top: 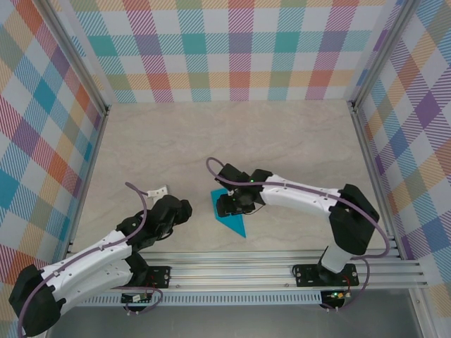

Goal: Fold a paper plane with a square sheet of paper (pick it up from the middle)
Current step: Turn over the paper at the center of the table, then fold the wing for the fifth time at the center of the table.

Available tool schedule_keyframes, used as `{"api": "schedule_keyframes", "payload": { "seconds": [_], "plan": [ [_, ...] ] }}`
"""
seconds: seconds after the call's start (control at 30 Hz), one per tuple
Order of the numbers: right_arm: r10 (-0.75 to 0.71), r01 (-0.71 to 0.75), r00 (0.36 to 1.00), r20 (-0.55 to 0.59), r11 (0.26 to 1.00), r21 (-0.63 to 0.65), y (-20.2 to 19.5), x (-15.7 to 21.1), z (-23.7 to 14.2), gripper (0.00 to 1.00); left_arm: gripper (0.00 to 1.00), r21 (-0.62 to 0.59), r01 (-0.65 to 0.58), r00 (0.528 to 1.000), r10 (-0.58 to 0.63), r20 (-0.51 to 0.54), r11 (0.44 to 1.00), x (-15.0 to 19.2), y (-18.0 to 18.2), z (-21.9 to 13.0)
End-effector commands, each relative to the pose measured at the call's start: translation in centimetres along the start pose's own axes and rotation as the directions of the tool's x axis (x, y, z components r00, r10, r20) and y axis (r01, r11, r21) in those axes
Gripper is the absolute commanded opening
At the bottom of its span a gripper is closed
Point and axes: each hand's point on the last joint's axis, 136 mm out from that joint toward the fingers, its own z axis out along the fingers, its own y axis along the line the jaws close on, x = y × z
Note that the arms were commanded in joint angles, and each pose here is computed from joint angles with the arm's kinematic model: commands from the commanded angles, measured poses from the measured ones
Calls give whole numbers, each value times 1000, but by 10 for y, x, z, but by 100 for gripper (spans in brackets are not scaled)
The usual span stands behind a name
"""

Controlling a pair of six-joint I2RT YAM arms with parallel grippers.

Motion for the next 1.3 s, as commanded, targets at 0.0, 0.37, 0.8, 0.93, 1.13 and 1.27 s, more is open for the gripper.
{"api": "schedule_keyframes", "payload": {
  "seconds": [0.0,0.37,0.8,0.93,1.13,1.27],
  "plan": [
    [37,-41,999,-31,988,-148,1,5,7,35,51,67,-17,999,19,-26,998,-1,-18,3],
    [31,-46,996,-80,981,-189,-3,16,23,17,49,105,-49,984,66,-164,993,19,-46,28],
    [127,-146,987,-103,967,-210,-37,14,53,17,49,113,-75,965,101,-244,991,33,-59,42],
    [155,-176,982,-103,957,-231,-45,15,57,17,50,128,-86,956,118,-270,988,38,-69,47],
    [186,-206,977,-100,944,-259,-54,19,60,19,52,161,-85,944,132,-303,983,45,-83,53],
    [209,-232,972,-109,927,-295,-58,20,64,18,56,180,-74,937,130,-325,981,53,-91,55]
  ]
}}
